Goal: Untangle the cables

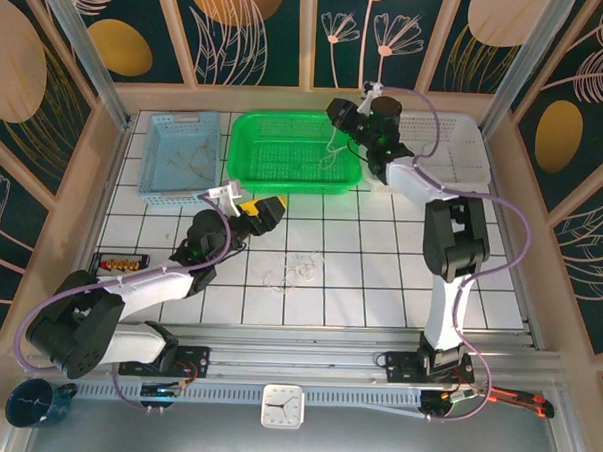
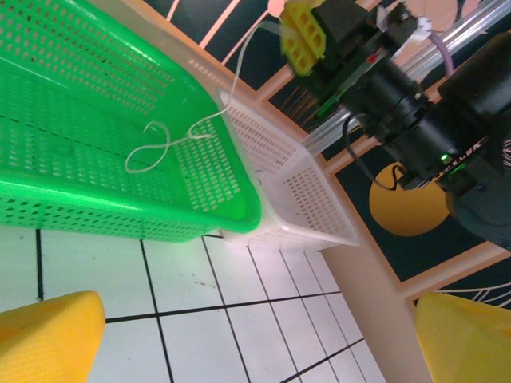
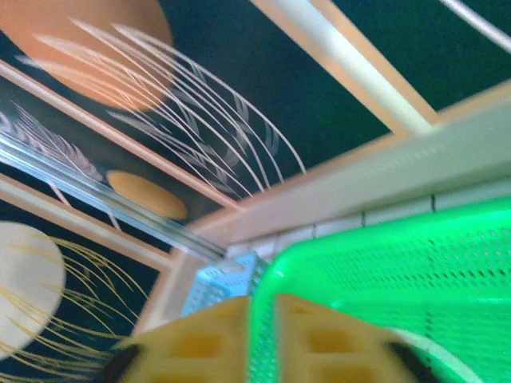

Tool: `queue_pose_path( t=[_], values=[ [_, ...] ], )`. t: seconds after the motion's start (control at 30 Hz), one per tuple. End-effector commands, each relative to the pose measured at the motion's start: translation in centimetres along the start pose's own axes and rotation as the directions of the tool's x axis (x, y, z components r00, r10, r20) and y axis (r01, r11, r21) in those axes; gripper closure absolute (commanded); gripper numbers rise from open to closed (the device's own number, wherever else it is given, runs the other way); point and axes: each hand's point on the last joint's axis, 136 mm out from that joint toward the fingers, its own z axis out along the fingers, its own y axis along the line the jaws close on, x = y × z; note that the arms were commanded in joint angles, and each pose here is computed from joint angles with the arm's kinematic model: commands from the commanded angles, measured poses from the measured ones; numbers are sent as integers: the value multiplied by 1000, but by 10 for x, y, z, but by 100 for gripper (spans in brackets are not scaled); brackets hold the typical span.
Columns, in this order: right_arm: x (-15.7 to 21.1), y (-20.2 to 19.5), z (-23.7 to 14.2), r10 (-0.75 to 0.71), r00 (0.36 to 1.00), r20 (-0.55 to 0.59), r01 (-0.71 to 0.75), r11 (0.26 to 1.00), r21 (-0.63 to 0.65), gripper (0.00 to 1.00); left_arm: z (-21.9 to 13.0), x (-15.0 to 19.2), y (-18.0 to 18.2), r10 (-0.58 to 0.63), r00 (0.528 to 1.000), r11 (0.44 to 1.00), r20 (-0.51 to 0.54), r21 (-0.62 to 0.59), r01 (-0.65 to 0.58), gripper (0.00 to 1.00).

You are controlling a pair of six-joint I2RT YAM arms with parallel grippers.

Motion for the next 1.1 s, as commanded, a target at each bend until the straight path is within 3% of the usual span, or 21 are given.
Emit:
queue_pose_path(
  t=[0.0, 0.13, 0.57, 0.77, 1.07],
  values=[
    [13, 20, 12, -61, 997, -49, 58, 997, -58, 58, 2, -13, -8, 13, 1000, 1000, 22, 8, -14, 1],
    [23, 26, 7, -90, 993, -70, 86, 995, -52, 45, 6, -13, -10, 15, 1000, 1000, 7, 11, -15, 1],
    [24, 67, -82, -157, 987, -46, 155, 987, -30, 44, 15, 2, 5, -12, 997, 998, -74, -57, 8, 1],
    [57, 65, -129, -181, 981, -73, 183, 982, 35, 44, 6, 22, 20, -5, 989, 995, -149, -101, -10, 1],
    [142, 42, -179, -183, 967, -180, 207, 970, 128, 44, 1, 71, 38, -43, 939, 991, -340, -133, -2, 1]
  ],
)
